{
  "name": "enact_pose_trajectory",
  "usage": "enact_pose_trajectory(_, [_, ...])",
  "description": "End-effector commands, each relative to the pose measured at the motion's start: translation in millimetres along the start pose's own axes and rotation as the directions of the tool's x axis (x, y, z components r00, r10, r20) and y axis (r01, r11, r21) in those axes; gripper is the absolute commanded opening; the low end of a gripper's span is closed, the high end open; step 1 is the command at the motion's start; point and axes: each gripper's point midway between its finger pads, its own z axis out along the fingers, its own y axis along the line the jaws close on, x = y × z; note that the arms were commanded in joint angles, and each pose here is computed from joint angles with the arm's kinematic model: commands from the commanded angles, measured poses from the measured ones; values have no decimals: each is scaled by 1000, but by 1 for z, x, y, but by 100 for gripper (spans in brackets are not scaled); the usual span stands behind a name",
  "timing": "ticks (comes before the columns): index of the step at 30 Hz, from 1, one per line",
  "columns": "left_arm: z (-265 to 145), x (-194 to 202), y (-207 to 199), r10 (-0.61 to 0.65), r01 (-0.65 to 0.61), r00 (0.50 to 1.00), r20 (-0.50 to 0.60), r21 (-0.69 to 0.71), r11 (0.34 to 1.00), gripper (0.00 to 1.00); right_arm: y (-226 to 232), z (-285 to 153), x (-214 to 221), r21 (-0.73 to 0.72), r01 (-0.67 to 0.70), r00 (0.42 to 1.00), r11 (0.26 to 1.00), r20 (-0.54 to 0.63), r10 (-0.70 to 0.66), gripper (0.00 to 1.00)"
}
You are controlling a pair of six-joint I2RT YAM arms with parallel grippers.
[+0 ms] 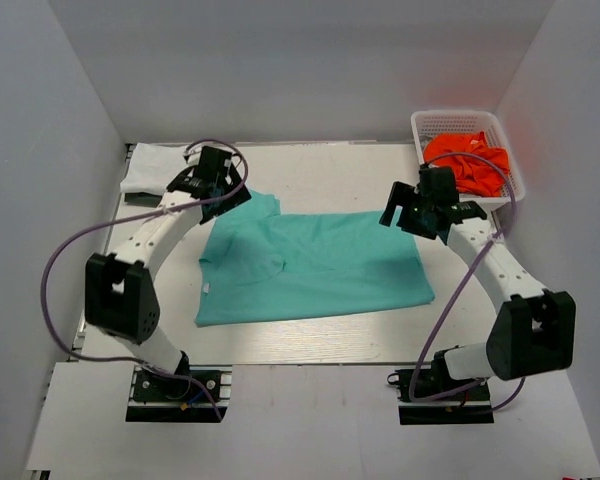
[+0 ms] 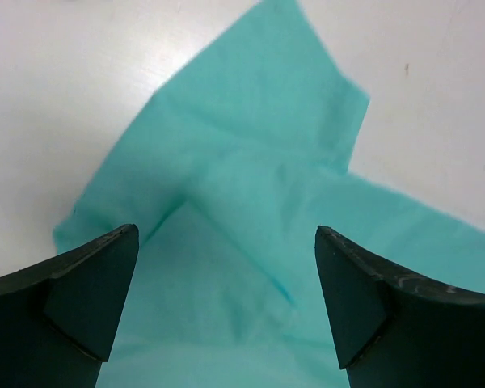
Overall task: Fold and stack the t-shirts
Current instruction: Fold the flattened tshirt in 1/3 of the way, then grap the side of the flattened tshirt furthest away from the robot with both arms
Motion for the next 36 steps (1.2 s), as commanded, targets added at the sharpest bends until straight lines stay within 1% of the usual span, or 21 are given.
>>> enact_pose_trajectory(1, [19,-38,-10,70,-67,994,86,-38,997,100,-11,8,-15,78,10,1000,997,0,-10,90])
enact_pose_trajectory(2, [37,-49,-18,77,-73,994,78,-54,996,100,-8,7,-26,84,14,1000,996,27,-17,90])
enact_pose_trajectory(4, [57,-55,-29,128,-124,990,60,-67,990,100,-15,15,-33,132,18,1000,991,15,-20,90])
enact_pose_trajectory(5, [59,-77,-40,124,-119,989,86,-59,991,100,-19,15,-32,155,16,1000,988,2,-17,90])
enact_pose_trajectory(6, [91,-64,-39,152,-149,988,29,-94,984,100,-19,14,-40,174,20,1000,985,20,-24,90])
enact_pose_trajectory(7, [103,-62,-42,158,-156,987,12,-104,982,100,-23,15,-45,196,16,999,980,26,-21,90])
enact_pose_trajectory(8, [105,-81,-47,160,-156,987,28,-118,981,100,-25,18,-43,208,15,1000,978,15,-18,90])
enact_pose_trajectory(10, [137,-79,-51,198,-196,980,1,-146,970,100,-30,22,-47,223,9,1000,975,19,-14,90])
enact_pose_trajectory(14, [170,-75,-49,228,-227,974,-12,-167,960,99,-37,30,-46,254,7,1000,967,-7,-5,90])
enact_pose_trajectory(16, [180,-72,-52,223,-220,975,1,-147,964,91,-39,30,-46,266,8,1000,964,-17,-4,90])
enact_pose_trajectory(18, [188,-75,-50,218,-212,976,26,-141,967,88,-44,33,-42,277,2,999,961,-36,9,90])
enact_pose_trajectory(19, [196,-65,-48,221,-218,975,5,-134,967,85,-43,33,-41,275,3,999,961,-38,8,90])
enact_pose_trajectory(20, [197,-67,-49,229,-225,973,13,-130,966,81,-45,34,-39,279,0,999,960,-41,12,90])
enact_pose_trajectory(25, [214,-30,-27,246,-261,963,-106,-173,950,57,-54,35,-35,306,-5,999,952,-48,20,90])
enact_pose_trajectory(28, [219,-7,-20,249,-274,955,-163,-155,949,52,-58,38,-35,321,-11,998,947,-48,28,90])
enact_pose_trajectory(30, [219,-2,-19,249,-274,954,-170,-147,951,45,-63,41,-39,348,-22,999,937,-29,34,90])
enact_pose_trajectory(31, [219,2,-18,249,-276,951,-183,-139,951,38,-64,44,-42,356,-32,999,934,-24,43,90])
enact_pose_trajectory(32, [219,2,-19,240,-267,954,-182,-141,953,21,-65,50,-43,362,-34,999,931,-23,46,90])
enact_pose_trajectory(34, [221,3,-19,240,-267,954,-182,-141,953,4,-62,59,-46,357,-37,998,933,-29,50,90])
enact_pose_trajectory(35, [221,-1,-22,239,-263,956,-173,-137,955,0,-62,66,-52,357,-49,998,933,-14,58,90])
enact_pose_trajectory(36, [221,-1,-22,239,-263,956,-173,-137,955,0,-59,68,-59,354,-57,998,933,3,60,90])
